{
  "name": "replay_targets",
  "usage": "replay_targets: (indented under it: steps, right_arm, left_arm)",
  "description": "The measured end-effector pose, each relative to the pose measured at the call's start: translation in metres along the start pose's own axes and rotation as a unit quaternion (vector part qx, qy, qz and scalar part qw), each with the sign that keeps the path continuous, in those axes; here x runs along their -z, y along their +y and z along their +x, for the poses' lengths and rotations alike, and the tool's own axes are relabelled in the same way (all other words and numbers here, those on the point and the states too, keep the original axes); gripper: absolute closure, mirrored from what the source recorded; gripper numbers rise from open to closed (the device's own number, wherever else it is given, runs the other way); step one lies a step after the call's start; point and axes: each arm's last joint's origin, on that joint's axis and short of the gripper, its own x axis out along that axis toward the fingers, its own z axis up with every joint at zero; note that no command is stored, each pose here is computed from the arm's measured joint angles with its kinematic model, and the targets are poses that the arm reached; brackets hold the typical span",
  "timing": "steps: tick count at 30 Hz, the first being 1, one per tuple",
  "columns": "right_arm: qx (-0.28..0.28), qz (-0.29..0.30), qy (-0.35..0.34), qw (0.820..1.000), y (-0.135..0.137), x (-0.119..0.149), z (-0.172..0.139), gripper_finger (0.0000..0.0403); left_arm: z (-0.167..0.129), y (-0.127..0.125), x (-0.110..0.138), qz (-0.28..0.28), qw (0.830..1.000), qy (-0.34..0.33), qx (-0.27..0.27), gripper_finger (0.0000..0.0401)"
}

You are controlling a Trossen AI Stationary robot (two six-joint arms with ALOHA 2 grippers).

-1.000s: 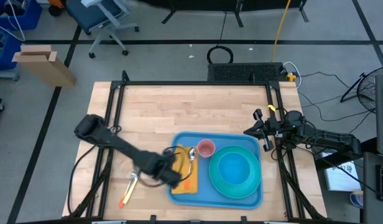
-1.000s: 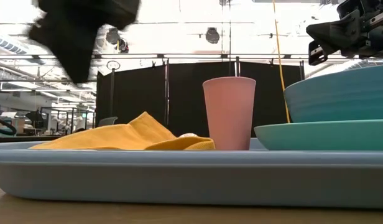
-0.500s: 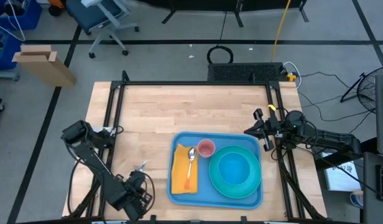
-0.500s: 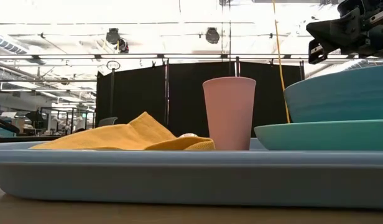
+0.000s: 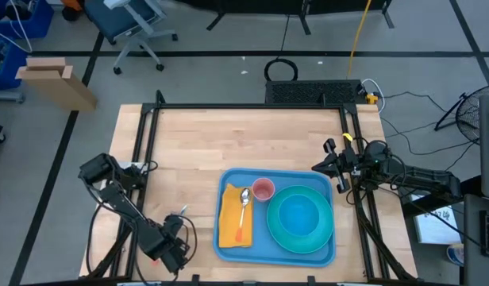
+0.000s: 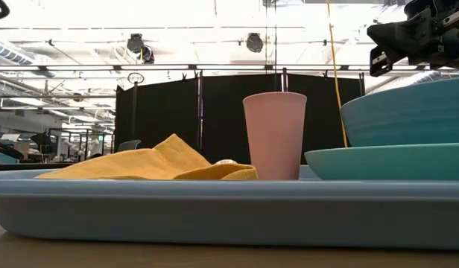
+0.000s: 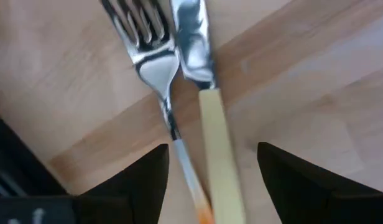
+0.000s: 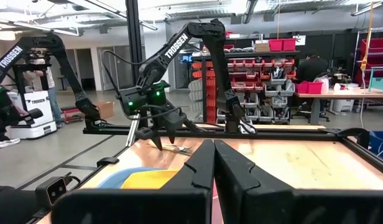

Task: Set up tray
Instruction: Put the yellow table knife on top of the yellow table napkin to the left side of the orange spoon

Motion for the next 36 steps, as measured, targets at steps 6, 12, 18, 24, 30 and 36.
replay_targets:
  steps: [6, 12, 18, 24, 30, 36]
  right_arm:
    - [0.001, 0.001, 0.003, 1.0, 0.0, 0.001, 0.0, 0.0403]
    - [0.0, 0.001, 0.003, 1.0, 0.0, 0.001, 0.0, 0.0403]
    - [0.0, 0.001, 0.003, 1.0, 0.0, 0.001, 0.0, 0.0403]
    - [0.0, 0.001, 0.003, 1.0, 0.0, 0.001, 0.0, 0.0403]
    - [0.0, 0.001, 0.003, 1.0, 0.0, 0.001, 0.0, 0.0403]
    - [0.001, 0.001, 0.003, 1.0, 0.0, 0.001, 0.0, 0.0403]
  left_arm:
    - [0.002, 0.002, -0.002, 0.008, 0.999, 0.031, -0.015, 0.0152]
    - [0.001, 0.001, -0.008, 0.015, 0.998, 0.05, -0.029, 0.0157]
    - [-0.003, -0.003, -0.015, 0.037, 0.997, 0.068, -0.022, 0.0167]
    - [-0.013, -0.012, -0.021, 0.054, 0.998, 0.04, 0.008, 0.0201]
    - [-0.014, -0.014, -0.026, 0.05, 0.998, 0.015, 0.016, 0.024]
    - [-0.013, -0.014, -0.027, 0.055, 0.998, 0.003, 0.016, 0.0244]
